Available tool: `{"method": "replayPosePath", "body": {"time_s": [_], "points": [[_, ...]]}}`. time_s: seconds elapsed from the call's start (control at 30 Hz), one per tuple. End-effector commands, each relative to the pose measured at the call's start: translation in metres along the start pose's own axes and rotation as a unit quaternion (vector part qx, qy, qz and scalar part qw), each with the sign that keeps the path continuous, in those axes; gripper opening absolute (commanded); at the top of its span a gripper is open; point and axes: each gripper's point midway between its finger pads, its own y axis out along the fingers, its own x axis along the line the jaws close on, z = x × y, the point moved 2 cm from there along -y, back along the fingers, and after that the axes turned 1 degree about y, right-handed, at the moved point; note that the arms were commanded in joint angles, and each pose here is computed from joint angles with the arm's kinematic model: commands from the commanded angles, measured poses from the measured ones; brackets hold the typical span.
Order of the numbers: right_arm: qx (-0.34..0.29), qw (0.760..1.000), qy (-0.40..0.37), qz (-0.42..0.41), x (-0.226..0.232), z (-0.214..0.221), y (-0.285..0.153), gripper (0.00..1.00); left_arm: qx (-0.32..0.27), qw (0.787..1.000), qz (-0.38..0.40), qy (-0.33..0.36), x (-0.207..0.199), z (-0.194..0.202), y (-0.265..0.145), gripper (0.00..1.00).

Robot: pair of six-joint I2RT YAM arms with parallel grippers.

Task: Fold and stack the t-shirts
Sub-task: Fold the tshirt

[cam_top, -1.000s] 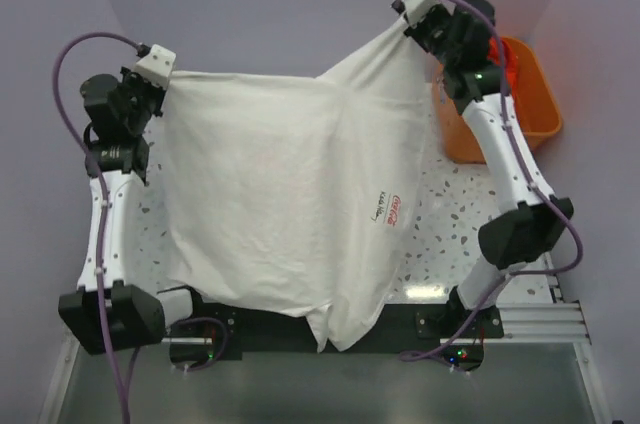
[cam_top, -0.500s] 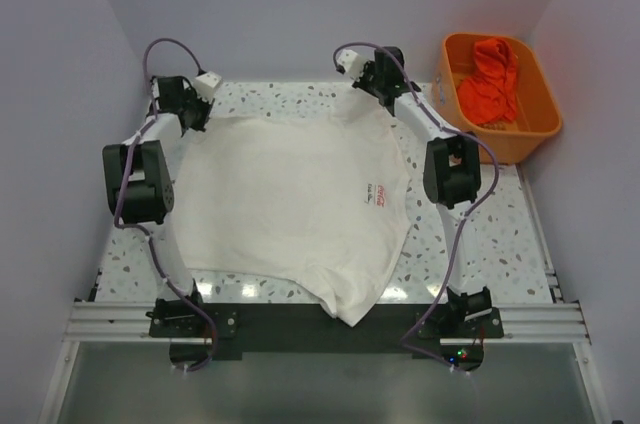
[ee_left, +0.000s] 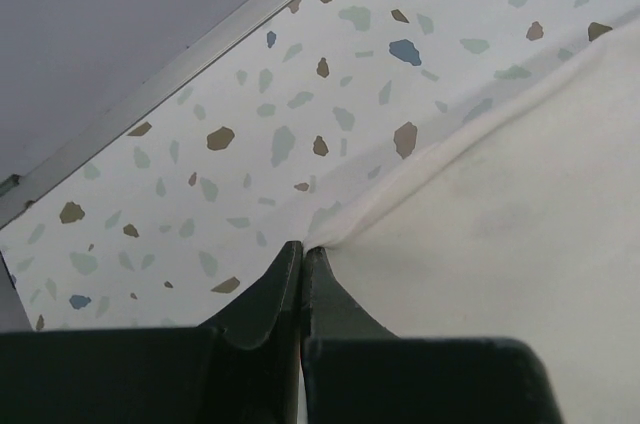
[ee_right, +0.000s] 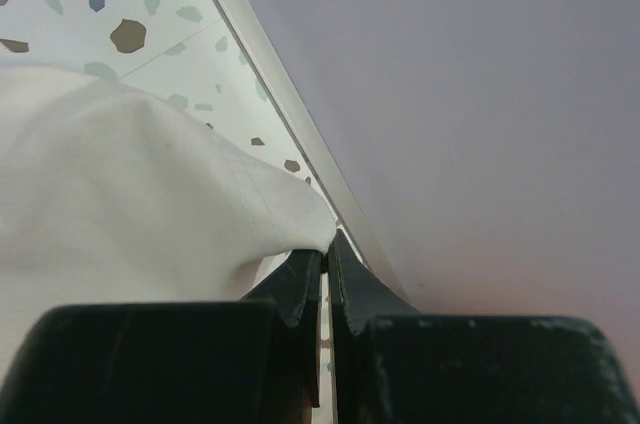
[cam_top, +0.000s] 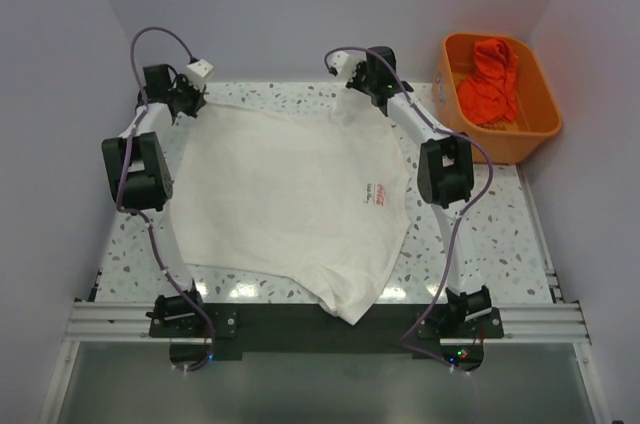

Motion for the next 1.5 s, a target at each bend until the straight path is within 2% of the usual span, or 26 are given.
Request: {"method": "replayPosePath", "body": {"time_s": [0.0, 0.13, 0.27, 0.47, 0.8, 0.93, 1.0, 1.1, 1.3, 1.47], "points": [[-0.02, 0.999, 0.024, 0.036, -0.047, -0.034, -0.054, 0.0, -0.056, 0.996, 0.019, 0.069, 0.019, -0.028, -0.011, 0.0], [-0.011, 0.999, 0.049, -0.002, -0.037, -0.034, -0.081, 0.0, -0.082, 0.989, 0.057, 0.111, 0.02, -0.022, -0.018, 0.0], [0.006, 0.996, 0.073, -0.054, -0.02, -0.036, -0.108, 0.0, -0.098, 0.983, 0.09, 0.124, 0.02, -0.017, -0.022, 0.0], [0.013, 0.991, 0.094, -0.091, -0.011, -0.043, -0.145, 0.0, -0.117, 0.974, 0.13, 0.147, 0.015, -0.009, -0.032, 0.03], [0.026, 0.983, 0.122, -0.135, 0.008, -0.051, -0.206, 0.0, -0.145, 0.954, 0.158, 0.21, 0.013, 0.001, -0.078, 0.03], [0.035, 0.979, 0.134, -0.152, 0.024, -0.05, -0.234, 0.0, -0.146, 0.935, 0.201, 0.254, -0.004, 0.019, -0.095, 0.0], [0.041, 0.976, 0.141, -0.161, 0.034, -0.047, -0.247, 0.0, -0.148, 0.918, 0.217, 0.296, -0.011, 0.029, -0.097, 0.0], [0.055, 0.969, 0.153, -0.184, 0.055, -0.04, -0.264, 0.0, -0.127, 0.91, 0.262, 0.297, -0.03, 0.053, -0.106, 0.0], [0.089, 0.954, 0.144, -0.246, 0.121, -0.015, -0.282, 0.0, -0.105, 0.903, 0.281, 0.306, -0.036, 0.079, -0.107, 0.0], [0.116, 0.945, 0.132, -0.276, 0.159, 0.008, -0.275, 0.0, -0.087, 0.899, 0.287, 0.319, -0.041, 0.094, -0.103, 0.0]]}}
